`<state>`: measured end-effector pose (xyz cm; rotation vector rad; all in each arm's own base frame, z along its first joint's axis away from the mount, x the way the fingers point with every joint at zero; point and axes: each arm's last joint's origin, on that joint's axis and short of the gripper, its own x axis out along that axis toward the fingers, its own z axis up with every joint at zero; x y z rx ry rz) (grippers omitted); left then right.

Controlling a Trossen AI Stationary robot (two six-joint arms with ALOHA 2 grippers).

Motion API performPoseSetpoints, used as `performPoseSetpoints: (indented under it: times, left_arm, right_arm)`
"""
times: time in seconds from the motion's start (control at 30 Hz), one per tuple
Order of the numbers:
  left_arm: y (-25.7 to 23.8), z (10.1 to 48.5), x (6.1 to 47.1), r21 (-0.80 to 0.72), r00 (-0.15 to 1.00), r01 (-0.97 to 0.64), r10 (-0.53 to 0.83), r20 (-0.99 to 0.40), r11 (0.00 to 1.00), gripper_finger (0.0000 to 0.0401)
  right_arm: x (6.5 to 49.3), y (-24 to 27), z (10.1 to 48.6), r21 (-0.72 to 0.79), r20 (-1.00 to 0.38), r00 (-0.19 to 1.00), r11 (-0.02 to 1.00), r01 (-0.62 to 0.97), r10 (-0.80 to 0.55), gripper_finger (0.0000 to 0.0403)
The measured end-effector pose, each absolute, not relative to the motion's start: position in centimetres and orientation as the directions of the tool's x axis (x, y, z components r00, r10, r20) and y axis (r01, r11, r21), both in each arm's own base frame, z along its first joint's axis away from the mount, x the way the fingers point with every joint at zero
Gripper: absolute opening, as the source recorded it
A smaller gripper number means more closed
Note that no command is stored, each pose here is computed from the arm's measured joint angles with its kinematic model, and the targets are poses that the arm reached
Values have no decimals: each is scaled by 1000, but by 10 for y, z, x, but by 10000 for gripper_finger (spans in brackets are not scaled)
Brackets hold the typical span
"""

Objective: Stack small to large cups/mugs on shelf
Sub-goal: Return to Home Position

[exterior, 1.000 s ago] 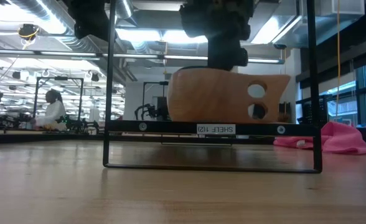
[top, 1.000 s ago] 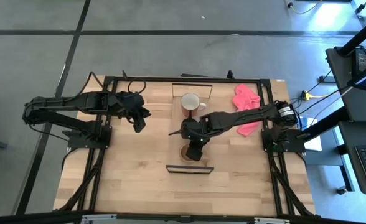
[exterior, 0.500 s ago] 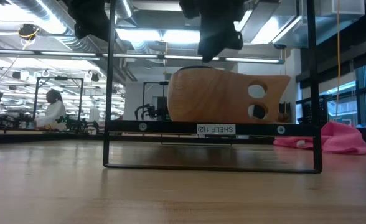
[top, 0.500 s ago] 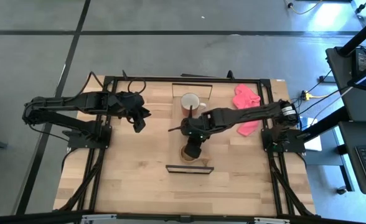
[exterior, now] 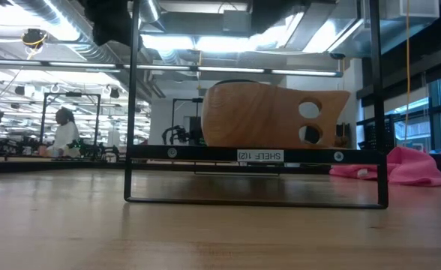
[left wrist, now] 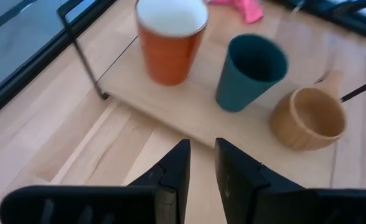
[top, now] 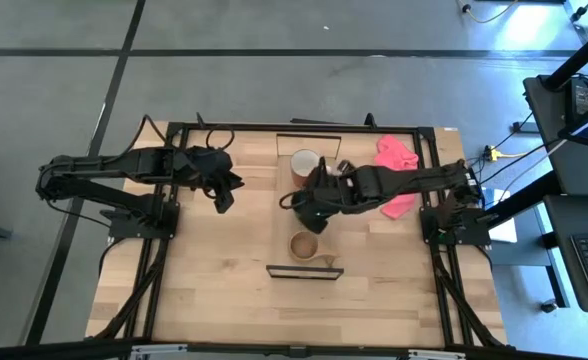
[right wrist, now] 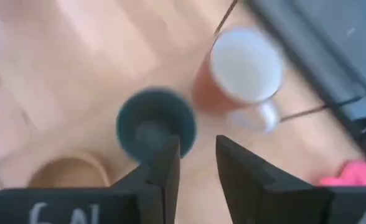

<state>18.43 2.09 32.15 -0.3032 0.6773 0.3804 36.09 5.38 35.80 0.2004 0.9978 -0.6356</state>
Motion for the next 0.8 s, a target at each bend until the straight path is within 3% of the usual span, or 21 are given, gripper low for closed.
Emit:
performPoseSetpoints:
  times: [0.17, 0.33, 0.53, 0.8]
  left_arm:
    - [19, 333, 191, -233, 818, -329, 153, -554, 915, 69]
    - [18, 357, 194, -287, 945, -135, 36, -325, 948, 69]
    - [25, 383, 178, -322, 982, -180, 152, -110, 929, 69]
    - [21, 405, 147, -413, 986, -119, 156, 57, 903, 69]
  right_arm:
    - [359, 56, 396, -90, -750, 508, 826, 556, -424, 106]
    - [352, 48, 442, -30, -675, 646, 888, 459, -357, 106]
    - [331, 40, 483, 103, -501, 784, 874, 475, -368, 106]
    - [313, 40, 499, 316, -464, 826, 811, 492, -320, 106]
